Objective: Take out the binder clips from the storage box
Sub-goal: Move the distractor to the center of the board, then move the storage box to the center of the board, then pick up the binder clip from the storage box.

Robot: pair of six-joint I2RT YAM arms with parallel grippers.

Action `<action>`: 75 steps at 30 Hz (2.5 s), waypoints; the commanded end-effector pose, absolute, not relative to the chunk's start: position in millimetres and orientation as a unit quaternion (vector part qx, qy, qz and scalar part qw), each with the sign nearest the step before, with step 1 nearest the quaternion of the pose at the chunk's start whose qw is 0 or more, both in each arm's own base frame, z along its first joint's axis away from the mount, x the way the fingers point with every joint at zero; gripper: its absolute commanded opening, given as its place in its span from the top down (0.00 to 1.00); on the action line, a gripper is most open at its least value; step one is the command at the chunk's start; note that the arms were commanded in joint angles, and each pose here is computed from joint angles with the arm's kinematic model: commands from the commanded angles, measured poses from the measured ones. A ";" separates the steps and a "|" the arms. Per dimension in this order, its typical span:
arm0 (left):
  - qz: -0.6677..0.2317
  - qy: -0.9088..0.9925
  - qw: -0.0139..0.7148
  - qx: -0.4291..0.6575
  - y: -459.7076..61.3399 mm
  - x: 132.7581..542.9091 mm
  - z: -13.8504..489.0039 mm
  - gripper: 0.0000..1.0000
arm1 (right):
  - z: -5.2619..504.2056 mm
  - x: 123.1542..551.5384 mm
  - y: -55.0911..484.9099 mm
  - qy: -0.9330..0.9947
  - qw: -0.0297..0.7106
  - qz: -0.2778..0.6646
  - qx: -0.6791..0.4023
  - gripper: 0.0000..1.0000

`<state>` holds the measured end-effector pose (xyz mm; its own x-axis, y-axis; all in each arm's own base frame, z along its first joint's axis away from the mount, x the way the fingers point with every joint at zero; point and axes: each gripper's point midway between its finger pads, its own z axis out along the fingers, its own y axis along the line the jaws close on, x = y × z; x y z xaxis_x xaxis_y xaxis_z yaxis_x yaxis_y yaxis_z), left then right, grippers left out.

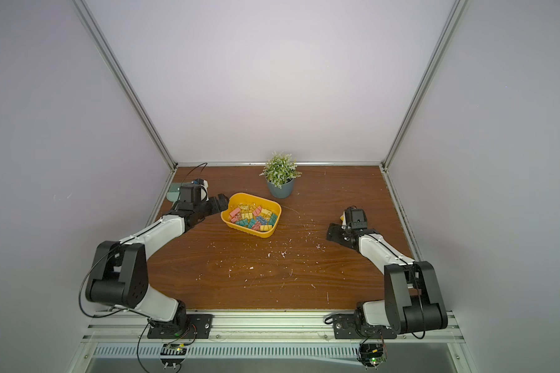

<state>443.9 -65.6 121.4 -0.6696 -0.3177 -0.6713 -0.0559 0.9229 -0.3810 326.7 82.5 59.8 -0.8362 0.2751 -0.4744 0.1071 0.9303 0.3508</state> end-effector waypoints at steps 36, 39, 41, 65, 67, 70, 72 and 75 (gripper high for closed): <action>-0.419 0.860 0.289 -0.021 -183.8 365.2 94.7 0.00 | 61.0 343.6 228.0 0.938 0.238 0.248 -0.033 0.17; -0.413 0.863 0.290 -0.030 -179.3 356.7 90.9 0.00 | 62.9 339.8 214.0 0.945 0.242 0.214 -0.038 0.15; -0.397 0.870 0.290 -0.034 -174.1 353.6 86.0 0.00 | 69.5 342.3 206.6 0.947 0.252 0.196 -0.037 0.15; -0.292 0.866 0.404 0.034 -176.4 361.4 148.5 0.00 | 109.5 389.8 258.9 0.950 0.288 0.052 -0.109 0.63; -0.294 0.862 0.411 0.033 -176.5 360.7 152.6 0.00 | 106.9 392.0 263.7 0.951 0.285 0.047 -0.114 0.68; -0.293 0.859 0.418 0.034 -175.4 359.6 154.9 0.00 | 102.8 394.1 268.3 0.952 0.281 0.044 -0.116 0.69; -0.291 0.861 0.415 0.034 -175.5 360.0 153.2 0.00 | 98.0 395.0 268.5 0.953 0.278 0.037 -0.119 0.70; -0.293 0.864 0.409 0.036 -176.8 359.2 151.3 0.00 | 94.2 397.2 265.0 0.954 0.276 0.021 -0.118 0.71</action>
